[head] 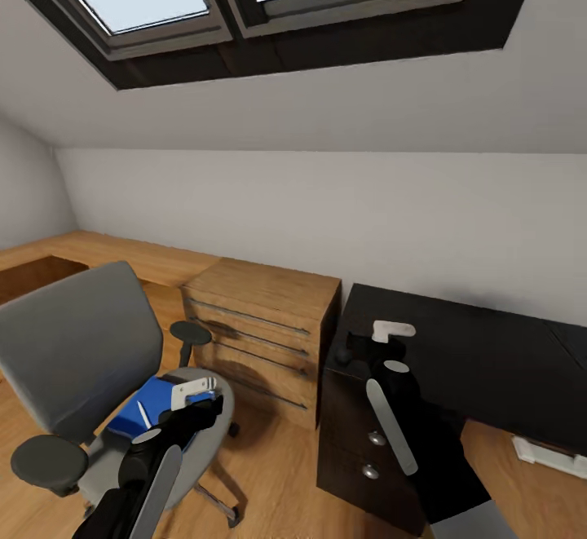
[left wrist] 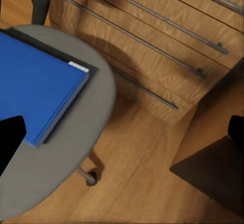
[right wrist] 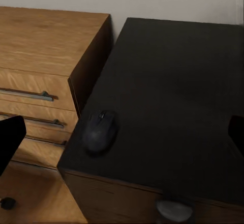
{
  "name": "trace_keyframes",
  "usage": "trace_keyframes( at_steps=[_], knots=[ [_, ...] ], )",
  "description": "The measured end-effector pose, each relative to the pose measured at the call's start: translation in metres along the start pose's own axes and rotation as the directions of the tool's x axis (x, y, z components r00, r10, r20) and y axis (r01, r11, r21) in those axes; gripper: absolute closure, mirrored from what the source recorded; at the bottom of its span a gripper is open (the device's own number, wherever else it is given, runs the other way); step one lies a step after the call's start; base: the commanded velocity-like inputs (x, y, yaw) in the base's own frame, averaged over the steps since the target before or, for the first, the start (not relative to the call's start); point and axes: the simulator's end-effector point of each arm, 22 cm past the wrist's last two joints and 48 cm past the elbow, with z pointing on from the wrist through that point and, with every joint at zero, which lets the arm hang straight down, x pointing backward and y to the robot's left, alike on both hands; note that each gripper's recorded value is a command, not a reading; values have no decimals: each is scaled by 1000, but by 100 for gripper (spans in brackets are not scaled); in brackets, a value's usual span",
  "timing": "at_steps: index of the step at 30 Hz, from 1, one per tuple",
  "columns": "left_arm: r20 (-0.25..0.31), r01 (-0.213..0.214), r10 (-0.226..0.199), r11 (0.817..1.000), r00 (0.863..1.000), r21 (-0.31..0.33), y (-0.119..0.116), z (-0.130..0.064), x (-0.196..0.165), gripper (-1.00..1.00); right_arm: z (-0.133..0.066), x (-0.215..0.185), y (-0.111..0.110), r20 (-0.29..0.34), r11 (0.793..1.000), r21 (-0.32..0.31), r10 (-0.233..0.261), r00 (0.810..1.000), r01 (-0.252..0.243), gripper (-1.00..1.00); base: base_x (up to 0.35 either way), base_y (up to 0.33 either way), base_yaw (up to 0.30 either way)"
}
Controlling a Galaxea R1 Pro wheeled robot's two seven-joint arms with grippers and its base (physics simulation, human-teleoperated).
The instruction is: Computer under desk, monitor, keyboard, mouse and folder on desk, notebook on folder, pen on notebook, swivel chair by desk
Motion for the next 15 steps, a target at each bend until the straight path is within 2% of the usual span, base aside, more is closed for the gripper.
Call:
trace_keyframes(
  at_steps=[6, 15],
  knots=[
    [0, 0, 0, 1000, 1000, -1, 0, 0, 0, -100, 0, 1, 0, -1, 1000, 0, -1, 1000, 1, -100, -262, 158, -295],
    [-1, 0, 0, 1000, 1000, -1, 0, 0, 1, -100, 1, 1, 0, -2, 1000, 0, -3, 1000, 3, -100, -267, 40, -294]
  ],
)
